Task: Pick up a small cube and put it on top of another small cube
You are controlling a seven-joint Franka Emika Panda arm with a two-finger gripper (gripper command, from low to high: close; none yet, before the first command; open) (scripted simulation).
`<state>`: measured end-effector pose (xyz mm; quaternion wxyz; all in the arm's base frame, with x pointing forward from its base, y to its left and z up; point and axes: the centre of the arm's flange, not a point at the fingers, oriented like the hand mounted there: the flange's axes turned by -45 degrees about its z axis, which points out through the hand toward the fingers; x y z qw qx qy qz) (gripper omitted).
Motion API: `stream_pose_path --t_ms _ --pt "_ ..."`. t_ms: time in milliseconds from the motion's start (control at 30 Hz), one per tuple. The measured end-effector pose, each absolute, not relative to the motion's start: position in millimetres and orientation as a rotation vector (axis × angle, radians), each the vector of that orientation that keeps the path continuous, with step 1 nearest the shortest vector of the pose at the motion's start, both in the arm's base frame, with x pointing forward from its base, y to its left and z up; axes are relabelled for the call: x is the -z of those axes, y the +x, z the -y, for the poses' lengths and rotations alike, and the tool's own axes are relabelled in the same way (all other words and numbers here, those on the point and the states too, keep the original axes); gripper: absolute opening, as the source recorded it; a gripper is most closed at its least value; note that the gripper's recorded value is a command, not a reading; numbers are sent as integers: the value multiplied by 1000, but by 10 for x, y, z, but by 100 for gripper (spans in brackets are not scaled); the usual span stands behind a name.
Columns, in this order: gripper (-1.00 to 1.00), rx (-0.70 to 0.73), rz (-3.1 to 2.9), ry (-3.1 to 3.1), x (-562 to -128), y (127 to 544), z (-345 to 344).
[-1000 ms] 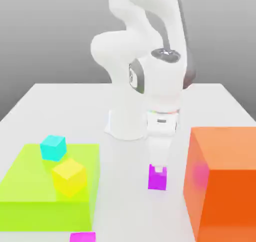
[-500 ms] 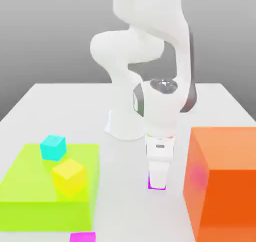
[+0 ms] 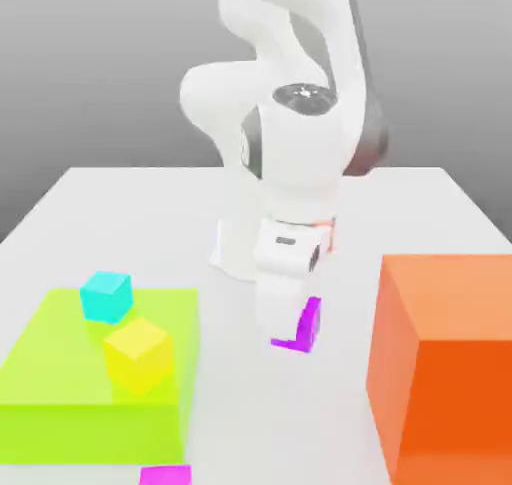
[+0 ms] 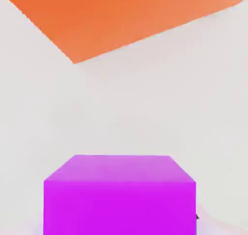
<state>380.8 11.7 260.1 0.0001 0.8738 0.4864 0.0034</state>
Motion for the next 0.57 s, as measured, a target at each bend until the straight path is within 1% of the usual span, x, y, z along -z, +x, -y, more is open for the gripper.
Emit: stream_pose_path --t_ms 133,233,300,367,400,567 --pt "-100 -10 -1136 2929 -3065 4108 560" --pt "-100 -4 -817 3036 -3430 4193 1149" --pt "-100 -3 -736 3060 -3348 4208 1302" --pt "-100 -2 -715 3065 -3112 4211 1342" --pt "100 -1 -710 3065 -2985 4204 1352" --pt "100 -1 -710 3065 -2985 4204 1352"
